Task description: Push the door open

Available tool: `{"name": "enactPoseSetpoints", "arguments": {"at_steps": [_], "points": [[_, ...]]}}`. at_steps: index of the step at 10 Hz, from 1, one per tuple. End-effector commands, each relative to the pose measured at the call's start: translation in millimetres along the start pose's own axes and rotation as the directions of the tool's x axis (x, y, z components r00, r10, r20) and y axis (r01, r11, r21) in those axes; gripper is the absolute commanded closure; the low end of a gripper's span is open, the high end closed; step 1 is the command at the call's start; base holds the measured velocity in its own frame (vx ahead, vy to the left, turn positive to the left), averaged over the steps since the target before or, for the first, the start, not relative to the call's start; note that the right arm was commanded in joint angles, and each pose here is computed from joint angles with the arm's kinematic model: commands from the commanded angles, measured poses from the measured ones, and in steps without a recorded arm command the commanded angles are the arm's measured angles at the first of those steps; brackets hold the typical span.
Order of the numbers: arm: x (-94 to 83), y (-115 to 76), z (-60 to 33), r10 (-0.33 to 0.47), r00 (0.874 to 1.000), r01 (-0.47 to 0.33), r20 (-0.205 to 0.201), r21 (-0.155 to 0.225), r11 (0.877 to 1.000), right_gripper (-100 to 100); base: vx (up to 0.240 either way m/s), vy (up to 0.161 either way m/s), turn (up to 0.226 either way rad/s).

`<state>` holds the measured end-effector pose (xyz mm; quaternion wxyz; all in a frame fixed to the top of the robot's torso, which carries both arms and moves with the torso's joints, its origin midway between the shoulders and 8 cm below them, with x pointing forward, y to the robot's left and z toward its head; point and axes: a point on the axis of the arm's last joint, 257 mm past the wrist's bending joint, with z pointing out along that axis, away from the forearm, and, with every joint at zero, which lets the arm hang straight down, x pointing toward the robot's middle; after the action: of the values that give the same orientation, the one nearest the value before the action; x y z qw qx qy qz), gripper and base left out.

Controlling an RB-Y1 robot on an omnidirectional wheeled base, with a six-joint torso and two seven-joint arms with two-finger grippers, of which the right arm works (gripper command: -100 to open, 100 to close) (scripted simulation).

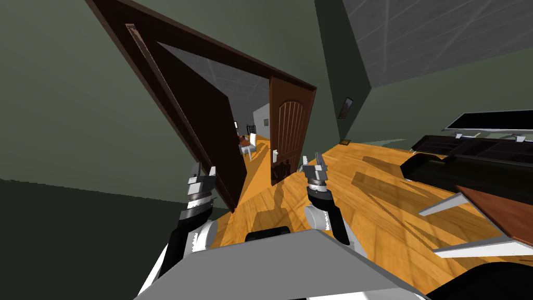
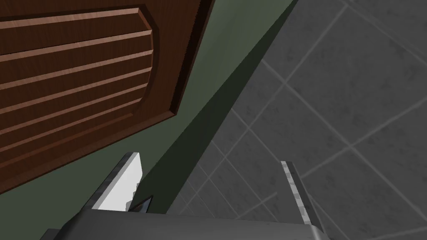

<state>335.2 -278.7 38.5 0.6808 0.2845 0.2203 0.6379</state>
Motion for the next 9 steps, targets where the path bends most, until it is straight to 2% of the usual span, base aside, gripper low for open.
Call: {"name": "enactPoseSetpoints", "arguments": {"at_steps": [1,5,9], "points": [[3.4,-15.0,-2.0,0.006,1.000,-0.006,-0.010,0.032,0.999,-100,-0.057,-0.041,0.058],[11.9,-51.0,-8.3,0.022,0.999,-0.019,-0.032,0.109,0.994,-100,0.132,-0.083,0.066],[21.9,-90.5,-17.7,0.039,0.998,-0.028,-0.055,0.195,0.980,-100,0.076,-0.074,0.065]]}}
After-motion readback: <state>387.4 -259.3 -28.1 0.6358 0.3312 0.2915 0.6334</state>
